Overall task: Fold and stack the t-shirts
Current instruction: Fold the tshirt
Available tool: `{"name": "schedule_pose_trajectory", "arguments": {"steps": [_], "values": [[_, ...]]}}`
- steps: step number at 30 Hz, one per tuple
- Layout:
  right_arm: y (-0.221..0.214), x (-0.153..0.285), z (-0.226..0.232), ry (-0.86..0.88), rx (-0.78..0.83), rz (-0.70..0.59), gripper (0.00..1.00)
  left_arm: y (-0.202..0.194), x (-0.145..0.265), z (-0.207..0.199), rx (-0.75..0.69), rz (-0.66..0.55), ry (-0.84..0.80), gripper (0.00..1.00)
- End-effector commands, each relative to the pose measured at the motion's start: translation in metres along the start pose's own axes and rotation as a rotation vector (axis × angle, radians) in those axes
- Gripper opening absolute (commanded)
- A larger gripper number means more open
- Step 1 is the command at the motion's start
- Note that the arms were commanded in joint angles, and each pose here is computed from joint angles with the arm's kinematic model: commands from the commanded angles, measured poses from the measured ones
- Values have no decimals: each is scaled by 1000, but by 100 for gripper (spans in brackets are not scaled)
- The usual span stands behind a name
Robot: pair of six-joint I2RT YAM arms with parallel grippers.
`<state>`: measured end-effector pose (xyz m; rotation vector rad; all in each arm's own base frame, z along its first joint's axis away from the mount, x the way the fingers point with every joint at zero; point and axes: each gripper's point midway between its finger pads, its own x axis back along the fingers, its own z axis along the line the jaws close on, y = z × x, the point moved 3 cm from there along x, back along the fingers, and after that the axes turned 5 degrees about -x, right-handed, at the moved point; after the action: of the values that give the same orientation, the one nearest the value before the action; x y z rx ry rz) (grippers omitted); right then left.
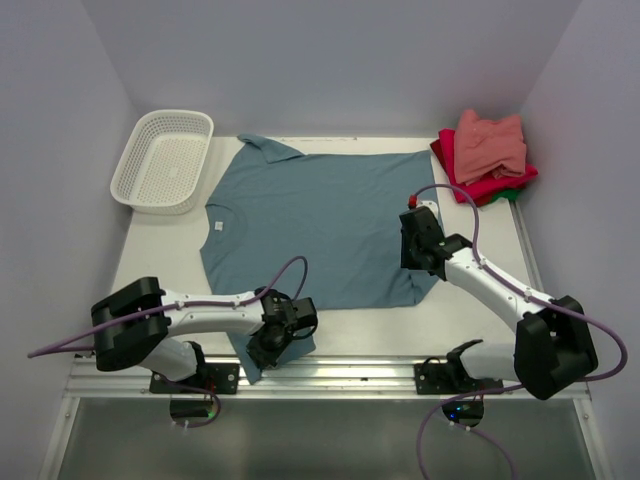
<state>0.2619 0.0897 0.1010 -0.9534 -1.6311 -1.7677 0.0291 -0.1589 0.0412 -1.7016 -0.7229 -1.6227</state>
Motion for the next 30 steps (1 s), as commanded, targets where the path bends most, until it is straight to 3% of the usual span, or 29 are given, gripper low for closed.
{"name": "schedule_pose_trajectory", "arguments": {"steps": [1,3,6,10,16,20,30], "values": [[11,5,-4,-20,-9,-59,34,4,6,-2,22,-34,-5,0],[13,5,-9,-54,-27,-73,35,10,17,-3,39,-70,-3,0],[12,5,-20,-126,-48,-76,48,15,34,-6,64,-113,-18,0],[10,4,-33,-210,-81,-79,50,18,48,-1,86,-162,10,0],[0,-8,-31,-184,-86,-31,44,19,54,3,90,-178,32,0],[-3,-11,-6,-25,-80,19,36,19,53,4,90,-180,38,0],[-19,-24,-5,-45,-22,118,40,19,55,4,103,-194,28,0]]}}
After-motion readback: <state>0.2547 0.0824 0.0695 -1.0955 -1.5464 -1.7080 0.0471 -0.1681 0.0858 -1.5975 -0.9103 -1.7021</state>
